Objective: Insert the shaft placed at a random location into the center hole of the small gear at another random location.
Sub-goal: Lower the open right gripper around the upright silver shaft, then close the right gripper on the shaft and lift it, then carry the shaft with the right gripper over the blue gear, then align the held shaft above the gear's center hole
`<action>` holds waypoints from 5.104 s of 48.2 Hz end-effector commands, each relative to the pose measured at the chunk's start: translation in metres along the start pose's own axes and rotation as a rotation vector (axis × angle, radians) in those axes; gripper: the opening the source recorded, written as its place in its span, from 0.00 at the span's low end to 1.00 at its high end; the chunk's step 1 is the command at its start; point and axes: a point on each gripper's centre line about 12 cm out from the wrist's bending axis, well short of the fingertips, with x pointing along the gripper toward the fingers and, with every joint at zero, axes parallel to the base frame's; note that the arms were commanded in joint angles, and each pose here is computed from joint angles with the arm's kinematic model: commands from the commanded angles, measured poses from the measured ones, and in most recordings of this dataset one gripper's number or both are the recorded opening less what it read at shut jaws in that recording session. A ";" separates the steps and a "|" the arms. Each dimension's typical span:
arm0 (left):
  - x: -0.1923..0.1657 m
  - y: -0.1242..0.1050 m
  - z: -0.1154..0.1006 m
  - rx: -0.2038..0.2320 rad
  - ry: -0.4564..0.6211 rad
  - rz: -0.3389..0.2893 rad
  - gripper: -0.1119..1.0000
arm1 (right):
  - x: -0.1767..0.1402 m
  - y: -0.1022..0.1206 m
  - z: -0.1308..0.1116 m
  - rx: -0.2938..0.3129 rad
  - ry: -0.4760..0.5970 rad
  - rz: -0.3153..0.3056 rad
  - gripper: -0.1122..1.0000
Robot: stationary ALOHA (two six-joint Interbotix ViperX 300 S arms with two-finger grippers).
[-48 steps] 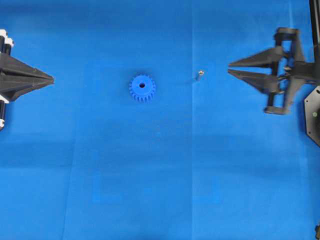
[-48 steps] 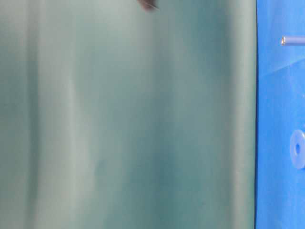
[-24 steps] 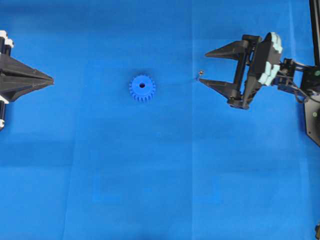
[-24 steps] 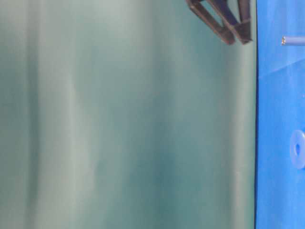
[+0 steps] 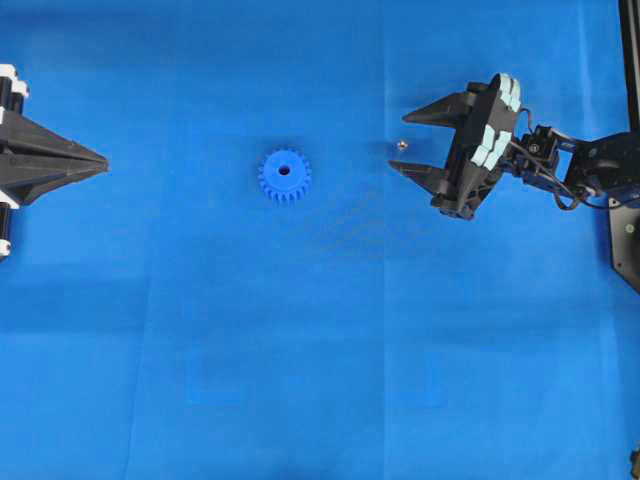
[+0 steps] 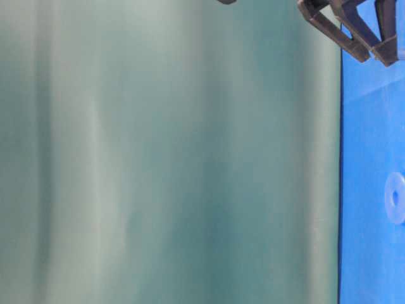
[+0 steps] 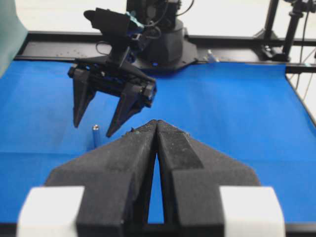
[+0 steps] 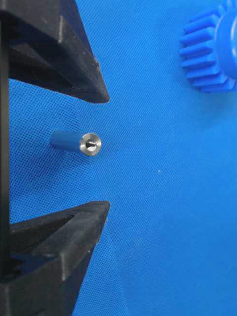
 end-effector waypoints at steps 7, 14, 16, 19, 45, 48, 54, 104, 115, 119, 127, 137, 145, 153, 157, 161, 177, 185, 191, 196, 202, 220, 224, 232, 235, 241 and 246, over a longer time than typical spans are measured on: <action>0.001 0.000 0.003 0.001 -0.003 -0.002 0.10 | 0.001 0.002 0.005 0.002 -0.024 0.006 0.70; 0.001 0.000 0.003 0.001 -0.003 -0.002 0.10 | 0.000 0.006 0.004 -0.004 -0.024 0.018 0.52; 0.001 0.000 0.003 0.001 -0.003 -0.002 0.10 | -0.001 0.006 0.004 -0.005 -0.024 0.020 0.43; 0.001 0.000 0.003 0.001 -0.003 -0.002 0.10 | -0.001 0.006 0.004 -0.005 -0.027 0.020 0.30; 0.001 0.000 0.001 -0.022 0.012 -0.002 0.10 | -0.005 0.007 0.010 0.003 -0.028 0.024 0.13; 0.001 0.000 0.001 -0.022 0.012 -0.002 0.10 | -0.008 0.008 0.018 0.006 -0.040 0.031 0.13; 0.001 0.000 0.000 -0.022 0.014 -0.002 0.10 | -0.016 0.011 0.036 0.014 -0.056 0.045 0.13; 0.001 0.000 -0.001 -0.022 0.017 -0.001 0.10 | -0.003 0.045 0.077 0.002 -0.074 0.135 0.13; 0.001 0.000 -0.001 -0.022 0.017 -0.002 0.10 | 0.027 0.066 0.095 -0.013 -0.088 0.169 0.13; 0.001 0.000 -0.001 -0.023 0.015 -0.002 0.10 | 0.038 0.075 0.102 -0.021 -0.090 0.184 0.13; 0.001 0.000 -0.001 -0.023 0.015 -0.002 0.10 | 0.053 0.088 0.111 -0.028 -0.089 0.205 0.13; 0.001 0.000 -0.001 -0.022 0.015 -0.002 0.10 | 0.066 0.099 0.117 -0.048 -0.087 0.220 0.13; 0.000 0.000 -0.001 -0.023 0.017 -0.001 0.10 | 0.070 0.101 0.120 -0.053 -0.095 0.220 0.13; 0.000 0.000 -0.001 -0.022 0.017 -0.002 0.10 | 0.070 0.101 0.118 -0.055 -0.091 0.221 0.13; 0.001 0.000 -0.001 -0.023 0.015 -0.002 0.10 | 0.071 0.100 0.115 -0.056 -0.084 0.218 0.13; 0.001 0.000 -0.001 -0.022 0.015 -0.002 0.10 | 0.074 0.100 0.111 -0.058 -0.075 0.216 0.13; 0.001 0.000 -0.001 -0.023 0.015 -0.002 0.10 | 0.088 0.098 0.091 -0.064 -0.045 0.204 0.13; 0.001 0.000 -0.001 -0.023 0.015 -0.002 0.10 | 0.088 0.098 0.091 -0.064 -0.046 0.203 0.13; 0.000 0.000 -0.001 -0.022 0.017 -0.002 0.10 | 0.088 0.098 0.090 -0.063 -0.042 0.202 0.13; 0.000 0.000 -0.001 -0.023 0.017 -0.001 0.10 | 0.088 0.098 0.090 -0.063 -0.042 0.202 0.13; 0.000 0.000 -0.001 -0.023 0.017 -0.001 0.10 | 0.085 0.098 0.092 -0.062 -0.048 0.203 0.13; 0.000 0.000 -0.001 -0.022 0.018 -0.002 0.10 | 0.061 0.096 0.132 -0.093 -0.154 0.212 0.13; 0.000 0.000 -0.001 -0.023 0.018 -0.001 0.10 | 0.060 0.096 0.134 -0.094 -0.164 0.212 0.13; 0.000 0.000 -0.001 -0.022 0.018 -0.001 0.10 | 0.061 0.094 0.135 -0.093 -0.166 0.207 0.13; 0.000 0.000 -0.001 -0.022 0.018 -0.001 0.10 | 0.062 0.093 0.133 -0.091 -0.163 0.203 0.13; 0.000 0.000 -0.001 -0.020 0.018 -0.002 0.10 | 0.069 0.089 0.126 -0.079 -0.150 0.186 0.13; 0.000 0.000 -0.001 -0.022 0.017 -0.001 0.10 | 0.075 0.088 0.119 -0.070 -0.151 0.176 0.13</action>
